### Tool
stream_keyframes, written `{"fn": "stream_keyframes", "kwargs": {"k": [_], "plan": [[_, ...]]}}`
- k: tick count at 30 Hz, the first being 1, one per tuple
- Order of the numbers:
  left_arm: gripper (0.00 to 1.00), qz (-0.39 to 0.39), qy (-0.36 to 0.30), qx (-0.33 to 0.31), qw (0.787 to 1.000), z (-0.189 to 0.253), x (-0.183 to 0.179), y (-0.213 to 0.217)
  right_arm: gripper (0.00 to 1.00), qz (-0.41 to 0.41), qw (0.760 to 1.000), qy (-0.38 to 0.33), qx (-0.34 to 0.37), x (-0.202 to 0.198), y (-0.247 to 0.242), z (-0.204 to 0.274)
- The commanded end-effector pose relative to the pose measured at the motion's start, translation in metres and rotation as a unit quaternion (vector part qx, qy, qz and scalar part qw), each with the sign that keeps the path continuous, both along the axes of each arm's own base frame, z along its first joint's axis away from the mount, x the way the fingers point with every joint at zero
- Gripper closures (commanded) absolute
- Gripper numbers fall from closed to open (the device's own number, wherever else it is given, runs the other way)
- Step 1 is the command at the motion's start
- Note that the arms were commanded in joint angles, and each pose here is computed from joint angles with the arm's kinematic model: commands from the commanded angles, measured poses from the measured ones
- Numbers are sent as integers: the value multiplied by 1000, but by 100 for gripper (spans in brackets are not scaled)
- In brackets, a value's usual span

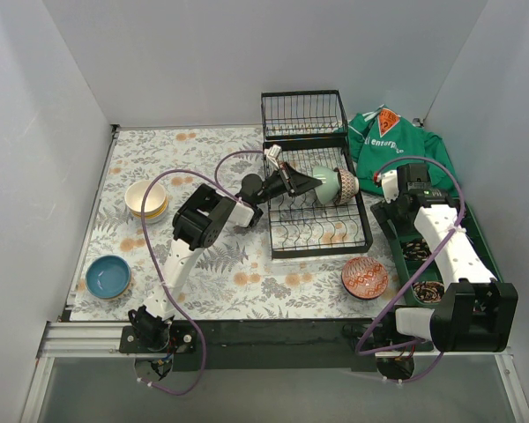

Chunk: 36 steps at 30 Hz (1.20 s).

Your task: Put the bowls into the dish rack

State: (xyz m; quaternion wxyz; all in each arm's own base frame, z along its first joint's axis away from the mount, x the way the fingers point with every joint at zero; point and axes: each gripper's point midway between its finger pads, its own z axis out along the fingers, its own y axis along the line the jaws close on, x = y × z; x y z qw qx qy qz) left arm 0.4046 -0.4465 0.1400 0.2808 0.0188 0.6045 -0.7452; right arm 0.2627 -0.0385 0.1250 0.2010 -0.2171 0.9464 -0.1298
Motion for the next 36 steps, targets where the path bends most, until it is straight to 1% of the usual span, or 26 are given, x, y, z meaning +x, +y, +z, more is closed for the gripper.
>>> {"fn": "stream_keyframes", "kwargs": {"k": [1,6,8,9,10,12,16,17,19,20,21,22,23,24,26,27,29,31,32,33,34,35,36], "plan": [[100,-92,175,-112,974,-7,-44,9,11,3,1000,-20,-6,5,-2,7],[100,-69,165,-102,979,-11,-47,14,11,4,1000,-16,-1,4,-1,4],[100,-55,170,-85,980,-14,-49,17,11,4,1000,-17,1,3,0,4],[96,-52,164,-76,982,-17,-50,17,12,4,1000,-14,3,2,0,3],[88,-56,158,-72,983,-14,-51,15,12,4,1000,-16,4,2,1,3],[79,-53,133,-61,988,-9,-49,11,12,3,1000,-14,6,0,1,1],[73,-56,89,-30,994,2,-51,6,12,2,1000,-18,14,-2,4,1],[69,-58,88,-23,994,5,-51,5,12,2,1000,-18,18,-2,5,0],[64,-55,67,-6,996,11,-54,6,12,0,1000,-20,24,-4,7,-2],[63,-51,67,16,996,3,-54,5,12,-1,999,-24,26,-4,7,-1],[60,-49,54,20,997,14,-55,6,11,-2,999,-23,28,-4,8,-1],[54,-42,47,37,997,16,-54,8,11,-3,999,-29,30,-3,8,2],[52,-38,56,64,996,7,-52,9,11,-5,999,-34,32,-2,9,5],[52,-36,45,81,995,9,-53,12,11,-5,999,-35,32,-1,9,7],[51,-39,29,90,995,24,-55,17,11,-7,999,-40,36,1,10,11],[51,-40,36,106,993,21,-56,20,11,-9,998,-40,37,2,11,12],[51,-33,20,127,991,22,-52,34,11,-8,998,-45,42,4,12,15],[51,-45,23,151,987,32,-57,48,11,-9,998,-47,48,6,14,16],[50,-38,18,184,982,23,-54,62,11,-10,997,-51,51,7,16,18],[50,-38,-6,193,980,37,-57,69,11,-11,997,-52,54,8,16,17],[50,-49,-30,211,976,39,-61,75,11,-9,997,-54,58,9,17,17],[50,-44,-95,239,965,43,-54,83,11,-9,996,-58,62,10,19,18],[51,-60,-84,282,954,27,-63,93,11,-8,996,-59,64,11,20,18]]}}
